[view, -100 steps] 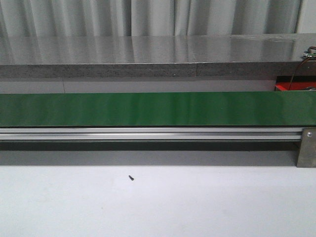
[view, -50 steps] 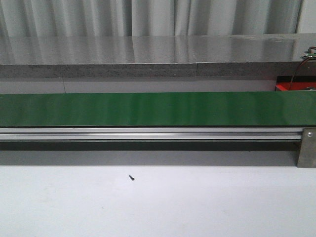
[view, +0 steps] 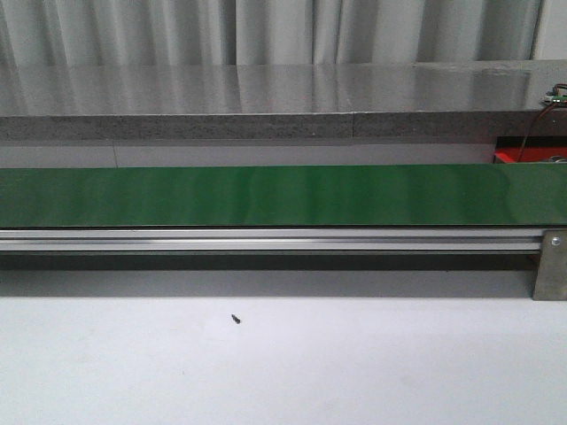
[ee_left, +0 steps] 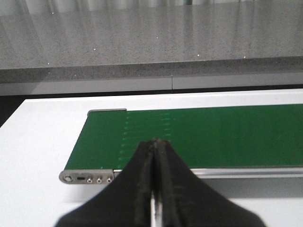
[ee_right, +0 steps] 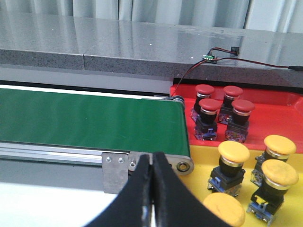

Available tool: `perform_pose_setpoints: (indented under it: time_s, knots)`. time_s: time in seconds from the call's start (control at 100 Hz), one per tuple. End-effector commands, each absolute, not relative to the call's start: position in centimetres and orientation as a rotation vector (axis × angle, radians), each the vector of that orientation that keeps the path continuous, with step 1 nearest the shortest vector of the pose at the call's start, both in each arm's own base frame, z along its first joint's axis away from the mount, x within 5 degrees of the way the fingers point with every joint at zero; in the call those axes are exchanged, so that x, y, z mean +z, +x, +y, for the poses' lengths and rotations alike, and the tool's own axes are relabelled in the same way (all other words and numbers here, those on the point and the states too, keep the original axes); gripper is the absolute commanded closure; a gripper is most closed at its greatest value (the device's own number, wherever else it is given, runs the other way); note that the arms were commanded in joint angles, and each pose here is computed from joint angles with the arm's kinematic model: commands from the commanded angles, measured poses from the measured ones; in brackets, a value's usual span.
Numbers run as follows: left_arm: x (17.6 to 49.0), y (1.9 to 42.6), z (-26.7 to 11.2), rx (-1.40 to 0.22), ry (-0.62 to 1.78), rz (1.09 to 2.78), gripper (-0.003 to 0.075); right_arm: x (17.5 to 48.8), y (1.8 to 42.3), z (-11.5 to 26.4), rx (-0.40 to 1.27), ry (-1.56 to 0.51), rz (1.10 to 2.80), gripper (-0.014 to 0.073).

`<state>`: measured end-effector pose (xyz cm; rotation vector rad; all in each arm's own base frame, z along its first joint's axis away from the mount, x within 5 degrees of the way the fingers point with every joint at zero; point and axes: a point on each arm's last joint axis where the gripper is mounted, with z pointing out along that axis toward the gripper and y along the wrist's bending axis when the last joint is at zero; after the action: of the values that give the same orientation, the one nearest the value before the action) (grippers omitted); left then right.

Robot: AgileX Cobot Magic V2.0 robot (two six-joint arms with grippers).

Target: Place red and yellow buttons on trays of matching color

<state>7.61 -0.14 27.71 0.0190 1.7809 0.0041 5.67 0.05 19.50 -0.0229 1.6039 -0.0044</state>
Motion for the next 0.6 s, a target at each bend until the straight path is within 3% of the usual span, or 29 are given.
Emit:
perform_pose_setpoints:
  time_s: [0.0, 0.25, 0.59]
  knots:
    - [27.5, 6.7, 0.0, 0.014, 0.004, 1.654, 0.0740, 21.0, 5.4, 0.1, 0.001, -0.021, 1.483, 0.0663]
    - [23.7, 4.8, 0.0, 0.013, -0.027, 1.583, 0.0740, 21.0, 5.4, 0.1, 0.001, -0.021, 1.483, 0.0663]
    - [21.8, 5.1, 0.2, 0.034, -0.024, 1.529, 0.0740, 21.0, 5.4, 0.1, 0.001, -0.021, 1.483, 0.0663]
